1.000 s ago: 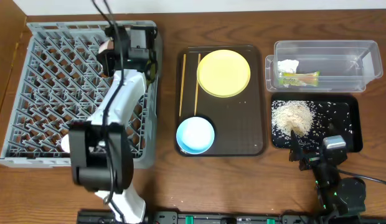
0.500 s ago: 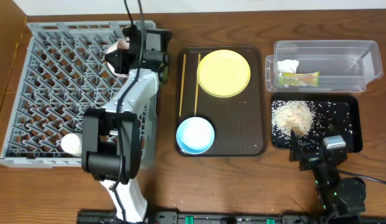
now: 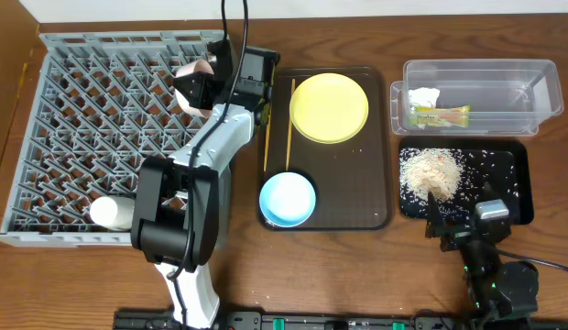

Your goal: Sort waste into correct bins and load items into the dishwasher

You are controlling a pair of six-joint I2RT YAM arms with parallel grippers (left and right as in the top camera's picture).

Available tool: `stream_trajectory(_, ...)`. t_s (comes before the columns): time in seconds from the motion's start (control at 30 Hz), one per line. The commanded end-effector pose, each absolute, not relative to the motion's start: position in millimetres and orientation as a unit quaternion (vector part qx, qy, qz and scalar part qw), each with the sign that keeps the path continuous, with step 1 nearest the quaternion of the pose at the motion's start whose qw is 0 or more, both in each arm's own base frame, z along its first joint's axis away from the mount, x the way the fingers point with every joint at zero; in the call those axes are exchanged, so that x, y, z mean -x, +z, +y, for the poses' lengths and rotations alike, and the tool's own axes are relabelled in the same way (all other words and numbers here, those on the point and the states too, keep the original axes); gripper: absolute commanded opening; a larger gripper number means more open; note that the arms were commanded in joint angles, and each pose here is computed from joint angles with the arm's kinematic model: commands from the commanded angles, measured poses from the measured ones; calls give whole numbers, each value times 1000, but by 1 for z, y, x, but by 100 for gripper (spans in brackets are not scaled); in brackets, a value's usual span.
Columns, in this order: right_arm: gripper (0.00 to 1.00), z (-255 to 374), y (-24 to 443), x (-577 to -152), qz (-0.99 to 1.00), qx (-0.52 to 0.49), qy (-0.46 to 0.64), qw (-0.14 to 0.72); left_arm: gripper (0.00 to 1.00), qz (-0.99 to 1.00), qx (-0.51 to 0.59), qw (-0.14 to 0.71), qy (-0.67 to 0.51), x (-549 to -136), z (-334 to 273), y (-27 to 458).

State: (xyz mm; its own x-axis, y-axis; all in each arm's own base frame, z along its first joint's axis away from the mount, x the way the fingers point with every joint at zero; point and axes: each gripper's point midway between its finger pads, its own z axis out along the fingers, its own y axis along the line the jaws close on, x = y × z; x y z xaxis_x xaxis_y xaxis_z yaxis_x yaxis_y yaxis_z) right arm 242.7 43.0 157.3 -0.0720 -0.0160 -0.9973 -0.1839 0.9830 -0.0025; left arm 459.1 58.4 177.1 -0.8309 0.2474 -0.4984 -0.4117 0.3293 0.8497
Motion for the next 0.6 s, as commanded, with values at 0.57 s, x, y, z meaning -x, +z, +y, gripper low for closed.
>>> stream_trajectory(0.57, 99, 42, 156, -243, 731, 65, 64, 677, 8, 771, 54, 240, 588, -455, 93, 157)
